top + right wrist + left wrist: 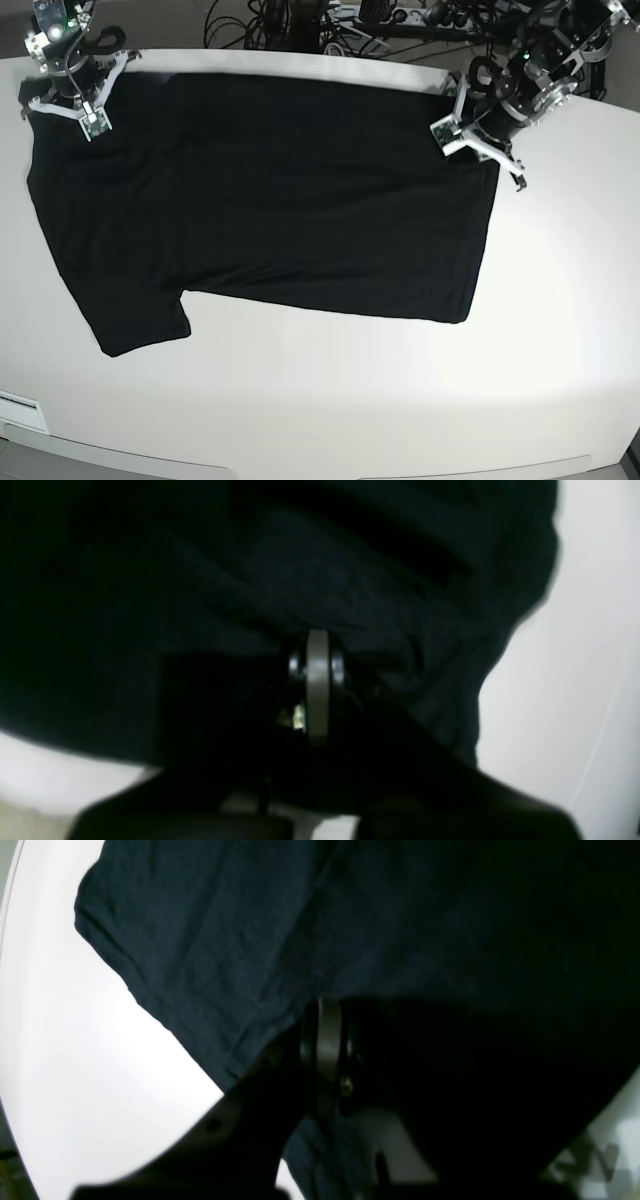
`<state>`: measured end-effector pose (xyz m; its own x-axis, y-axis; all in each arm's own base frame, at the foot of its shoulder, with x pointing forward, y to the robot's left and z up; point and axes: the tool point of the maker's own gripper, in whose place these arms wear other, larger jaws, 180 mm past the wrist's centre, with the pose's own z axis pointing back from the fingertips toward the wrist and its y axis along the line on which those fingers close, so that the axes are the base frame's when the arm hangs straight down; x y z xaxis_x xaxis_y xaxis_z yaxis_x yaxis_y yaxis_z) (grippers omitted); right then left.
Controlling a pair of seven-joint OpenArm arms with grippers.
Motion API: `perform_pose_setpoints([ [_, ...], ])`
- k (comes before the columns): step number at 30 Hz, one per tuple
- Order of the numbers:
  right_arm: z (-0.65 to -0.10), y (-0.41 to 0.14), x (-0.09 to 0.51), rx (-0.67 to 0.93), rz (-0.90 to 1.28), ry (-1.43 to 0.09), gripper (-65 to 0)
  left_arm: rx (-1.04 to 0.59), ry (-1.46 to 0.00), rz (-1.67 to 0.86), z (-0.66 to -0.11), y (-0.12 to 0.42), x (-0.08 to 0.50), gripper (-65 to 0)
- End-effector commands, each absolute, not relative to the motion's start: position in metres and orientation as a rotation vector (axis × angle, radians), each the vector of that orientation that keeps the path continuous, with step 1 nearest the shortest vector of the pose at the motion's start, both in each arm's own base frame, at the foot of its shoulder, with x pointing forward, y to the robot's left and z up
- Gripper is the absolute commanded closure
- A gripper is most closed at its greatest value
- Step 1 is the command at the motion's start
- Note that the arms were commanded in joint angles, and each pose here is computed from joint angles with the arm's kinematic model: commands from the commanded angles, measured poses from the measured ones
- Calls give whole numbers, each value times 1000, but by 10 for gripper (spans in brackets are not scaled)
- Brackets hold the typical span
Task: Fold the T-shirt properly
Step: 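Lift and lay the collar edge back down, smoothing the shirt flat, then move the left gripper to the hem corner and the right gripper to the sleeve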
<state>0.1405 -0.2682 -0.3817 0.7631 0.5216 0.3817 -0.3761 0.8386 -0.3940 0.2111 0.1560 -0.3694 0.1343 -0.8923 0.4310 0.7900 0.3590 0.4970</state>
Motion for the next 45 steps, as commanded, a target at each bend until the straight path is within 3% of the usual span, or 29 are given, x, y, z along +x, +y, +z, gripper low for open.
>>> perform_pose_setpoints([
  [1, -377, -275, 135, -327, 503, -487, 0, 201, -748, -1240, -364, 164, 212, 0],
  [7, -383, -280, 104, -320, 507, -420, 0, 222, -675, -1254, -373, 183, 188, 0],
  [28, -388, -282, 89, -314, 519, -351, 0, 207, -574, -1248, -384, 183, 146, 0],
  [33, -388, -282, 90, -315, 518, -353, 0, 223, -640, -1287, -369, 170, 153, 0],
  [45, -374, -277, 103, -334, 507, -416, 0, 465, -835, -1311, -337, 177, 190, 0],
])
